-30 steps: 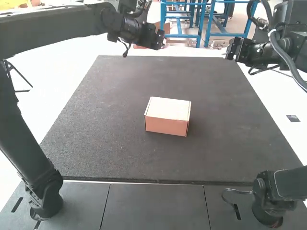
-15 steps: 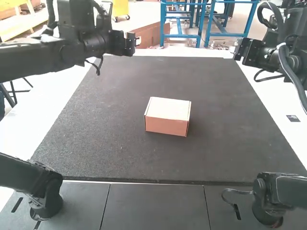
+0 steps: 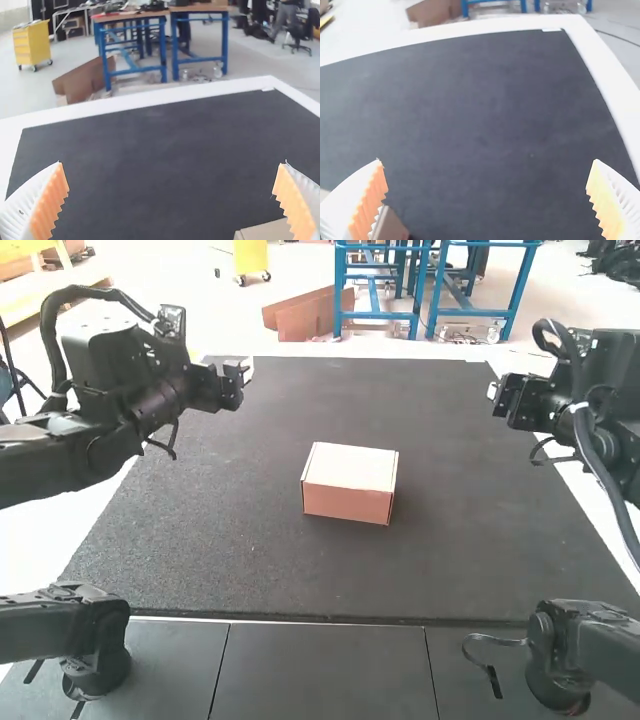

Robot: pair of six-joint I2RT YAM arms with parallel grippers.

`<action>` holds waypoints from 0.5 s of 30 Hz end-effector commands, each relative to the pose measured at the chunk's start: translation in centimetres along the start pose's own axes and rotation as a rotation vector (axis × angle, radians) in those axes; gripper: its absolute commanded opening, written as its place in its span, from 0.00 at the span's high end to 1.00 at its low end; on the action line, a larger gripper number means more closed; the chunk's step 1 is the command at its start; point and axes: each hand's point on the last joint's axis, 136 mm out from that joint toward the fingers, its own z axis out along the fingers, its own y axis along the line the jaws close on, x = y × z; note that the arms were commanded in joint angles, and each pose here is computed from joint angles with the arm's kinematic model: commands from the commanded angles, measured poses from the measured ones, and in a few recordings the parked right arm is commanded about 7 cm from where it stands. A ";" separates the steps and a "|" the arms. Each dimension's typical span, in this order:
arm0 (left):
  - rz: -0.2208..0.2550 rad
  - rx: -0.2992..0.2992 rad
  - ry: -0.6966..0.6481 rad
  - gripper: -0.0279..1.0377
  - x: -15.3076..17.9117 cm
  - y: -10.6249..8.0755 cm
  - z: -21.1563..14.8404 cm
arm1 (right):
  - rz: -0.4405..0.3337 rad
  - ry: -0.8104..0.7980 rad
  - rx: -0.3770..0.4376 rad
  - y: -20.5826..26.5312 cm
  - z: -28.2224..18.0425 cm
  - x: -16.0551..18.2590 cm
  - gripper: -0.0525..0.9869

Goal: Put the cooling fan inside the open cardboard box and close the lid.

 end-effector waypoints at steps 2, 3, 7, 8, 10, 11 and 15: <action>0.010 -0.032 -0.044 0.07 0.5 1.1 -1.4 | -0.034 -0.075 0.020 -0.7 -1.1 0.0 0.07; 0.009 -0.031 -0.054 0.07 0.8 1.1 -1.8 | -0.052 -0.086 0.012 -0.5 -1.2 0.4 0.07; 0.012 0.006 -0.058 0.07 2.4 0.4 -2.9 | -0.070 -0.128 0.003 -0.5 -2.0 1.3 0.07; 0.012 0.016 -0.057 0.07 2.8 0.2 -3.2 | -0.072 -0.145 0.002 -0.5 -2.1 1.4 0.07; 0.019 0.030 -0.055 0.07 3.5 0.0 -3.6 | -0.088 -0.161 -0.007 -0.3 -2.5 1.8 0.07; 0.022 0.039 -0.052 0.07 4.0 -0.2 -3.8 | -0.093 -0.167 -0.009 -0.3 -2.6 1.9 0.07; 0.043 0.065 -0.031 0.07 5.8 -0.5 -4.1 | -0.099 -0.249 0.000 -0.5 -3.8 1.2 0.07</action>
